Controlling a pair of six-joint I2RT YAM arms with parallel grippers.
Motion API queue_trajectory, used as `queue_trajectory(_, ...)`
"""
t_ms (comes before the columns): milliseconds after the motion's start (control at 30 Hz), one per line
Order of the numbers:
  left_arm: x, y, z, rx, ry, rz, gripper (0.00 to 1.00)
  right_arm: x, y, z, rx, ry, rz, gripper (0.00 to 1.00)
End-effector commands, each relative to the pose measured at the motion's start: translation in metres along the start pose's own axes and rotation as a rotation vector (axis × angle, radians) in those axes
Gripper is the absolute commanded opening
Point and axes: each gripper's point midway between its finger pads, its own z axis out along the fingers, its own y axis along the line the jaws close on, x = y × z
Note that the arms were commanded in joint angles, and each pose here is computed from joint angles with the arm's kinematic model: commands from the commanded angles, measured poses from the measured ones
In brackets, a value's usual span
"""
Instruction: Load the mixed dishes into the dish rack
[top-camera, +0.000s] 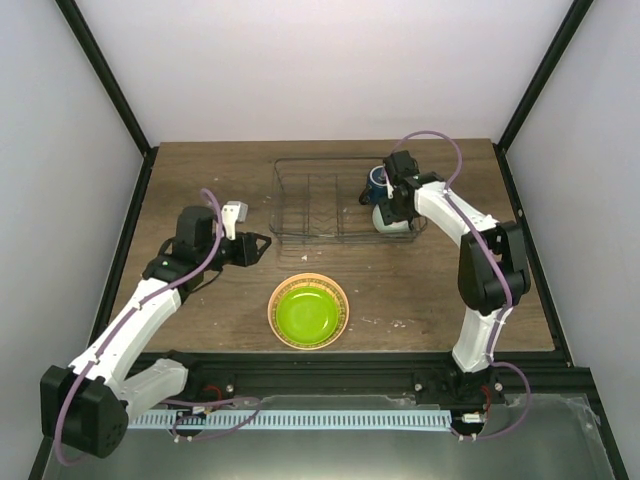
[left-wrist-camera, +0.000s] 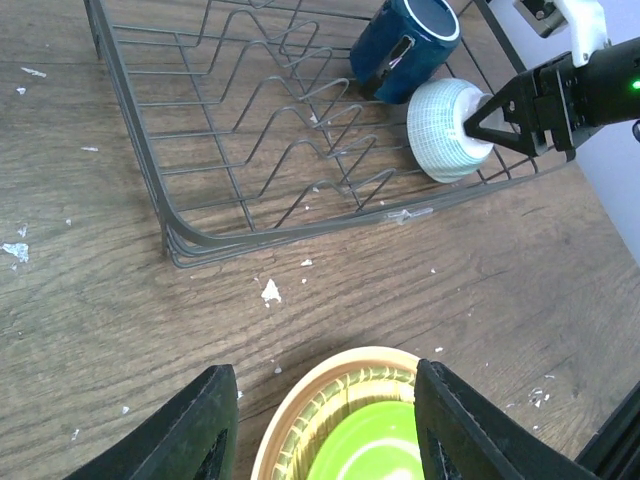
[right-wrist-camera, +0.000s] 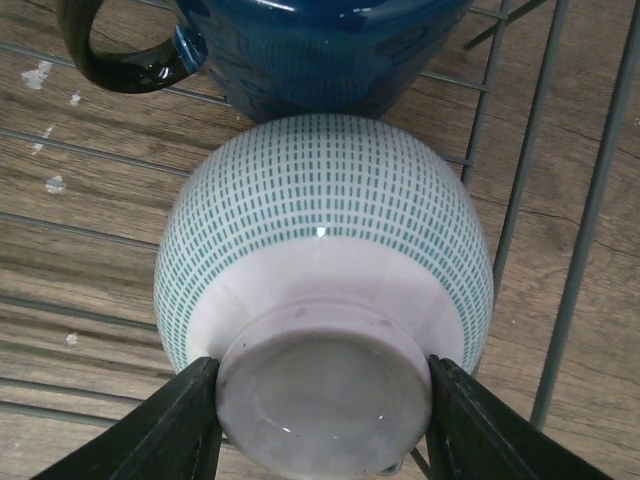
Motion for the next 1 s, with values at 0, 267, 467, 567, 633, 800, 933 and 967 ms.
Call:
queue_trajectory(0, -0.001, -0.001, -0.001, 0.003, -0.007, 0.013, 0.51, -0.022, -0.013, -0.002, 0.022, -0.053, 0.014, 0.18)
queue_trajectory(267, -0.005, -0.002, -0.002, 0.001, -0.013, 0.019, 0.52, -0.017, -0.012, 0.005, 0.013, -0.034, 0.017, 0.23)
queue_trajectory(467, -0.006, -0.003, -0.005, -0.002, -0.013, 0.019, 0.52, -0.021, -0.012, 0.000, 0.004, -0.058, 0.024, 0.44)
queue_trajectory(567, -0.006, -0.003, -0.007, -0.007, -0.016, 0.019, 0.52, -0.026, -0.013, -0.005, 0.005, -0.078, 0.024, 0.51)
queue_trajectory(633, -0.007, -0.003, -0.008, -0.011, -0.015, 0.021, 0.52, -0.030, -0.015, -0.010, 0.010, -0.090, 0.024, 0.57)
queue_trajectory(800, -0.008, -0.004, -0.009, -0.013, -0.011, 0.020, 0.53, -0.042, -0.018, -0.025, 0.013, -0.128, 0.020, 0.66)
queue_trajectory(933, -0.009, -0.004, -0.009, -0.012, -0.012, 0.019, 0.53, -0.045, -0.021, -0.031, 0.023, -0.131, 0.019, 0.71)
queue_trajectory(967, -0.009, -0.004, -0.008, -0.011, -0.010, 0.020, 0.53, -0.046, -0.022, -0.034, 0.027, -0.137, 0.020, 0.71)
